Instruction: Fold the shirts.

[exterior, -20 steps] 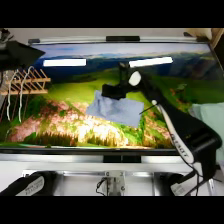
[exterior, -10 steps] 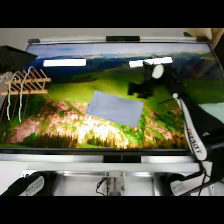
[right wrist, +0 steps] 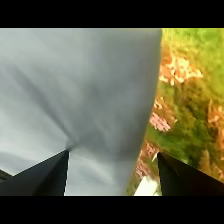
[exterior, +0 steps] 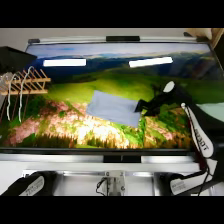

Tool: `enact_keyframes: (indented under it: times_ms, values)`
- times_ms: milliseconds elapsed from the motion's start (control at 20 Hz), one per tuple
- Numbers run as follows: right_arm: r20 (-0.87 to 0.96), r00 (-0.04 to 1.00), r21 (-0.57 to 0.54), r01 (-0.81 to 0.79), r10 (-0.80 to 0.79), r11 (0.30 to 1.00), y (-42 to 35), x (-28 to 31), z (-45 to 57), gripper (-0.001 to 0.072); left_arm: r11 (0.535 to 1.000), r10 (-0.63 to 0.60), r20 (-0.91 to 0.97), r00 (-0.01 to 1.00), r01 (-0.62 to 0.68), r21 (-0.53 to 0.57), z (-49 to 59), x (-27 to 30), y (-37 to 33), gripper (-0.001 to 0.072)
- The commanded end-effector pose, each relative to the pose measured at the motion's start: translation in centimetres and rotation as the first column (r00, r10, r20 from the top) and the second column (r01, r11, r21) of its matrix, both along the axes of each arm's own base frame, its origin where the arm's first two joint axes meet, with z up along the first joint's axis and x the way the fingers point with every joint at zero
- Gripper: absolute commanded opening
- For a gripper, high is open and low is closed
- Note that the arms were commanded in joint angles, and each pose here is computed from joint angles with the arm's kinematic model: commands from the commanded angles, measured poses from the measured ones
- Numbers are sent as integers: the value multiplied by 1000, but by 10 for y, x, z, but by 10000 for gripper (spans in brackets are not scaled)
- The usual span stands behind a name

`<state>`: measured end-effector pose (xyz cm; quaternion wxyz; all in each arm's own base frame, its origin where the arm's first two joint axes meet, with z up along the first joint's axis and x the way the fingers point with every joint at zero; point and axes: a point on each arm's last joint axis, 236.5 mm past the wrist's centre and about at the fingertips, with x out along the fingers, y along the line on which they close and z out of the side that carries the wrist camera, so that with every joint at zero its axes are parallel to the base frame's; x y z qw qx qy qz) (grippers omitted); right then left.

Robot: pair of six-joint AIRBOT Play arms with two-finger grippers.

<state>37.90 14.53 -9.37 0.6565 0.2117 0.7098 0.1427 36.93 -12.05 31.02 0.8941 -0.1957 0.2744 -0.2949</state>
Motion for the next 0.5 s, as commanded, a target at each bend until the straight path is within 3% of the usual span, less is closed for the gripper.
enact_keyframes:
  times_ms: [0, 50, 150, 200, 300, 450]
  values:
    - [-5, 1000, 104, 11, -10, 995, 27, 0, -10, 667, 1000, 9, -8, 1000, -9, -11, 0, 1, 1, 36]
    - [-6, 1000, 144, 11, -10, 990, 36, 1, -10, 577, 1000, 9, -8, 1000, -9, -10, 0, 1, 1, 37]
    - [59, 998, 229, -9, -4, 973, 52, 12, 0, 136, 1000, 9, -8, 1000, -9, -10, 0, 1, 1, 36]
    - [106, 994, 279, -10, -21, 960, 57, 24, 13, 70, 1000, 9, -8, 1000, -9, -10, 0, 1, 1, 36]
    - [230, 972, 351, -35, -50, 936, 52, 52, 55, 67, 1000, 9, -8, 1000, -9, -10, 0, 1, 1, 36]
    - [382, 914, 358, -13, -134, 933, 3, 88, 132, 67, 1000, 9, -8, 1000, -9, -10, 0, 1, 1, 36]
